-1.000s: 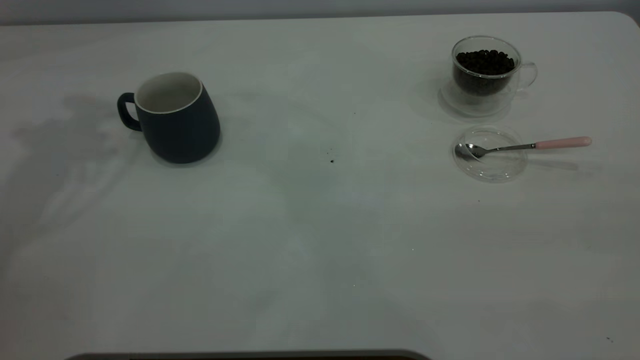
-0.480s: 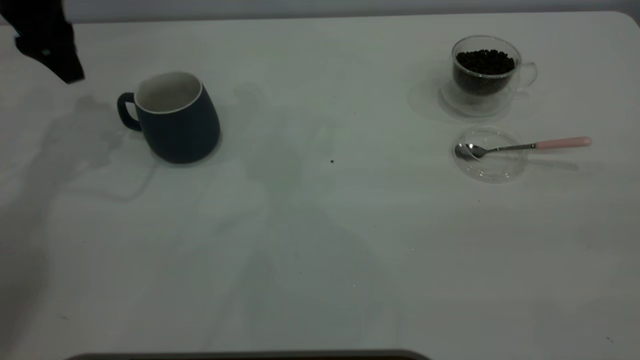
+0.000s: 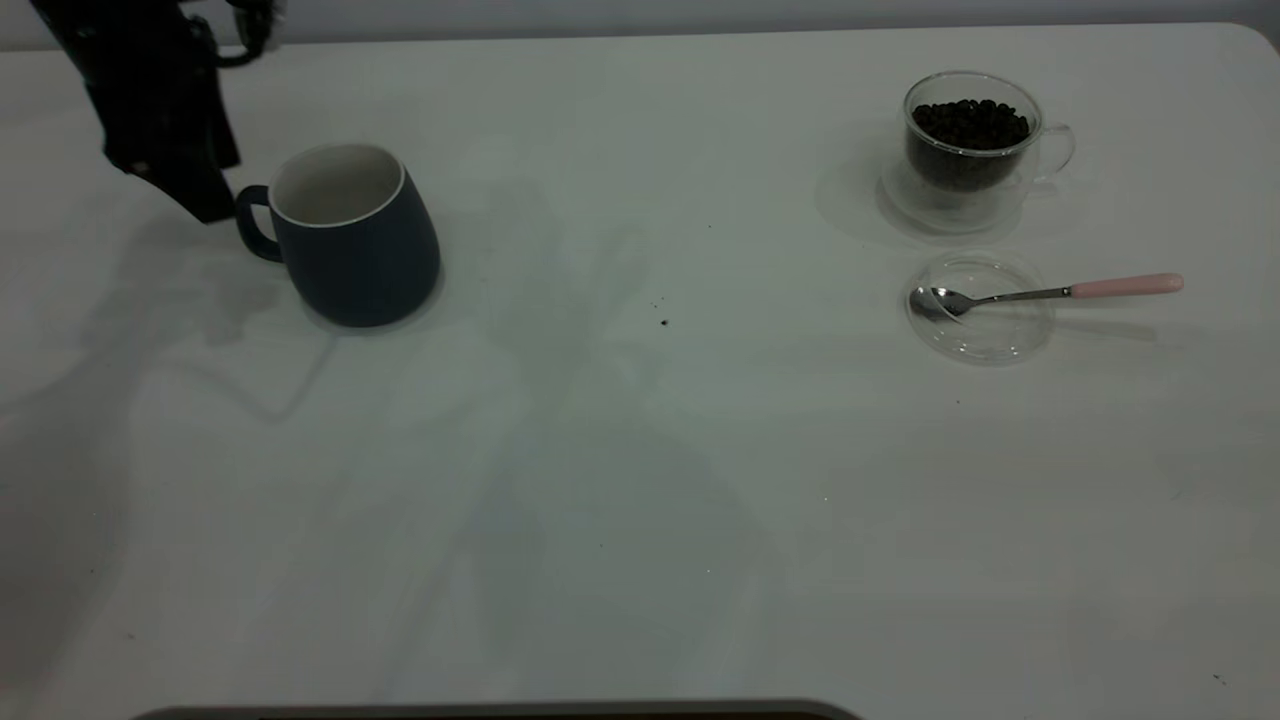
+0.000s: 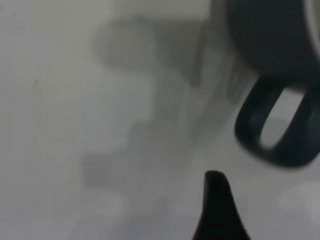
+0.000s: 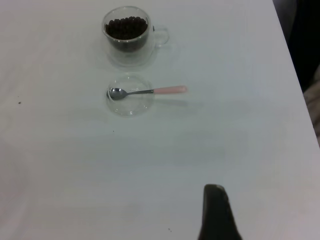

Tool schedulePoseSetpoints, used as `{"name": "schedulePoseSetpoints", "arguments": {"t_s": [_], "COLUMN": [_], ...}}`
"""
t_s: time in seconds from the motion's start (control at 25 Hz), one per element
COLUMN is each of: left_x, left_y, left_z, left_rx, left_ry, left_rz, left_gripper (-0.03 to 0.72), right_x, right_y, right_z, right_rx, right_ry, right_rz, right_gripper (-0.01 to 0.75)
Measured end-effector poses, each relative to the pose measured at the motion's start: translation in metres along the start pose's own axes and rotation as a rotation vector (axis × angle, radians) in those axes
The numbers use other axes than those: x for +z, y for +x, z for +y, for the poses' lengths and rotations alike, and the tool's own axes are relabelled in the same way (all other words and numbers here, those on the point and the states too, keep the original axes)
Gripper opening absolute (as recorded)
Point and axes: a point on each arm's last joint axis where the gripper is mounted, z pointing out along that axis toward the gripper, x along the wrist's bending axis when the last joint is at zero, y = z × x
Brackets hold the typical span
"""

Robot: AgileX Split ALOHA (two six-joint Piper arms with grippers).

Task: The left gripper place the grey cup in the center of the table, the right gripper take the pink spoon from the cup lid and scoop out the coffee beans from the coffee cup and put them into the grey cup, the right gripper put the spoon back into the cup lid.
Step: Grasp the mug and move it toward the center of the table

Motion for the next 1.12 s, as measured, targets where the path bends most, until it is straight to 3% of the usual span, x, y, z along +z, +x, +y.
{"name": "schedulePoseSetpoints", "arguments": {"t_s": [0.48, 1.12], "left_x": [0.018, 0.027], "left_y": [-0.023, -0.058], "left_z": [0.059, 0.141], "left_rx": [0.151, 0.251], "left_ry": [-0.019, -0.064], "left_rz": [-0.046, 0.029], "left_gripper": [0.567, 0.567], "right_x": [0.0, 0.0], "right_y": [0.0, 0.0], "right_z": [0.0, 0.0], "right_rx": [0.0, 0.0], "right_ry": [0.0, 0.0], "right_rz": [0.001, 0.001], "right_gripper": [0.537, 0.536]}}
